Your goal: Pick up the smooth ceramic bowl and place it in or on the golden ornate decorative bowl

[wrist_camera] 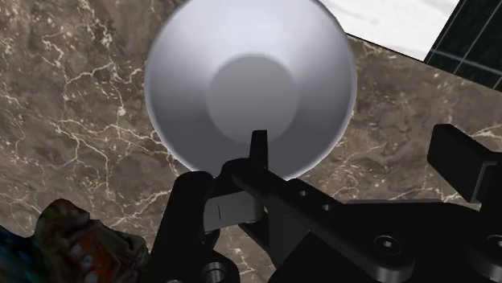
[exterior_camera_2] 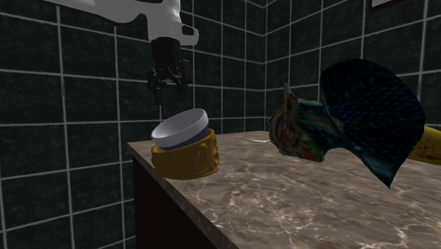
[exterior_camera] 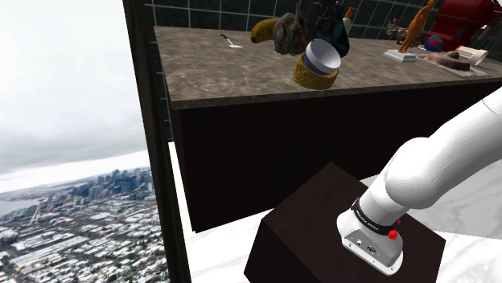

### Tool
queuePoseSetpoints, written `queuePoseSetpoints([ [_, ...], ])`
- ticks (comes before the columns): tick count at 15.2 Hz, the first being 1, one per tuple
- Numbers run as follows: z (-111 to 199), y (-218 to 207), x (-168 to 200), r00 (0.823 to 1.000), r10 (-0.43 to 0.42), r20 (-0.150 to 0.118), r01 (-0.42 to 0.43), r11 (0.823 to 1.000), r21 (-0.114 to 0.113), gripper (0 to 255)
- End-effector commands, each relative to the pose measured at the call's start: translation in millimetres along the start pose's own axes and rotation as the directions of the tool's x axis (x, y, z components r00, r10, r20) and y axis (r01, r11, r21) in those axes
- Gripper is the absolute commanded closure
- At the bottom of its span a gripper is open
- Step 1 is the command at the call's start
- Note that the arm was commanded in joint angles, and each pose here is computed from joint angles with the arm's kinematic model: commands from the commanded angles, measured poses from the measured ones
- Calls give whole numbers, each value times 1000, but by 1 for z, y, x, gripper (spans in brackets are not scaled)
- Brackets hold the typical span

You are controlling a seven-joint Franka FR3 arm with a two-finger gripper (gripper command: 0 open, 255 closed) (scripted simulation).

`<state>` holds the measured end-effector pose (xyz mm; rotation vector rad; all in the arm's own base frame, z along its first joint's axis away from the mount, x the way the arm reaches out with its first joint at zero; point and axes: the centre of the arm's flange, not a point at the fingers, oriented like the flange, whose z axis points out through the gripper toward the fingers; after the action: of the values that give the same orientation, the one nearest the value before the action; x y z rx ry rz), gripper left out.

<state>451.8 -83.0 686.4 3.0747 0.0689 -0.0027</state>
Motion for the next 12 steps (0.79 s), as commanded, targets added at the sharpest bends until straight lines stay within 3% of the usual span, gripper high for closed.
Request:
queuePoseSetpoints([
  [1,0,0,0,1000,0,0,0,1000,0,0],
  [5,-50,0,0,1000,0,0,0,1000,0,0],
  [12,-50,0,0,1000,0,0,0,1000,0,0],
])
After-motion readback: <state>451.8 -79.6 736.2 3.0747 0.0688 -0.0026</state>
